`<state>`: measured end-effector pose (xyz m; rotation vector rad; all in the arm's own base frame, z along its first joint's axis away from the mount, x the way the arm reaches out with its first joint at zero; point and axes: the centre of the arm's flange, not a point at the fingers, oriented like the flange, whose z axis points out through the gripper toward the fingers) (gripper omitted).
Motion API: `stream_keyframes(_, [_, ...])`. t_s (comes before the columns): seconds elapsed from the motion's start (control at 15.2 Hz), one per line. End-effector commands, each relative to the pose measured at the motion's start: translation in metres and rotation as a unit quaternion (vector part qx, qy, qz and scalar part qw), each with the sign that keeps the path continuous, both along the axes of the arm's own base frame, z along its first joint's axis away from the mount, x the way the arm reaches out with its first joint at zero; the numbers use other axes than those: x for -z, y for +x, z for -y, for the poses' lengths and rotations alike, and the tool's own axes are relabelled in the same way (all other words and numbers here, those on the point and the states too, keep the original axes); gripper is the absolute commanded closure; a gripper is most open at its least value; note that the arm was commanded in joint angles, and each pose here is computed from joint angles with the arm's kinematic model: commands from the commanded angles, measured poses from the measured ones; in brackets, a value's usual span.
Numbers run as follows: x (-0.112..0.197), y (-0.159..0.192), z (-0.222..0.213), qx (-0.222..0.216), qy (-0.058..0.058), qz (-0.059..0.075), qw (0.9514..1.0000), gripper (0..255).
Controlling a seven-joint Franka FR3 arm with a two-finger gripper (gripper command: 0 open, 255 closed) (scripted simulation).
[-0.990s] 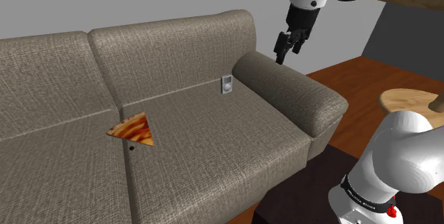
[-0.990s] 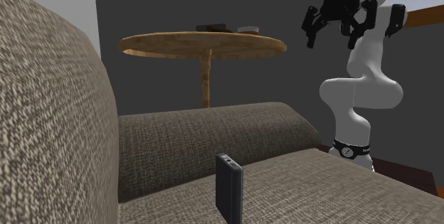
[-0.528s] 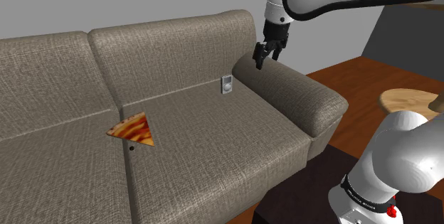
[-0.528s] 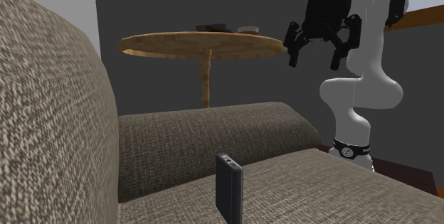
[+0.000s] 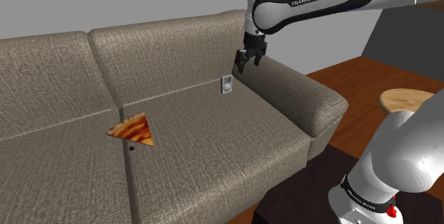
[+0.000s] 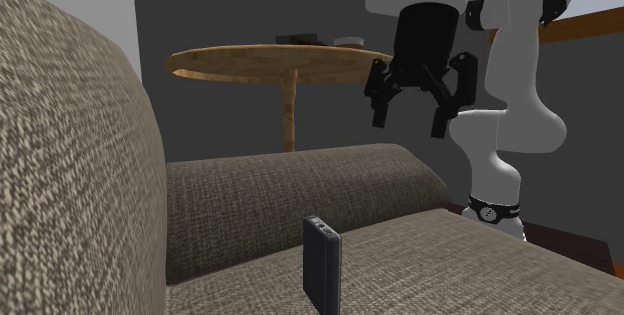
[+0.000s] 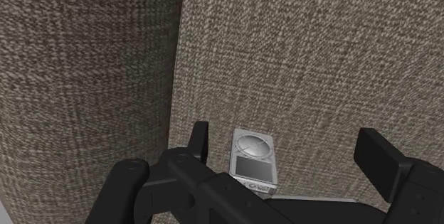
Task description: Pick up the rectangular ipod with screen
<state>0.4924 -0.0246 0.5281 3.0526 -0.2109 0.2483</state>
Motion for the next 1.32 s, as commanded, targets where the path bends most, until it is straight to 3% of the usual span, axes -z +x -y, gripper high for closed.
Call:
stream_keyframes(0.0, [0.014, 0.024, 0.008, 0.002, 0.003, 0.001, 1.0000, 0])
stream_keyframes(0.73, [0.089, 0.146, 0.034, 0.016, 0.020, 0.002, 0.9997, 0])
stream_keyframes(1.25, [0.129, 0.146, 0.034, 0.016, 0.020, 0.002, 0.9997, 0])
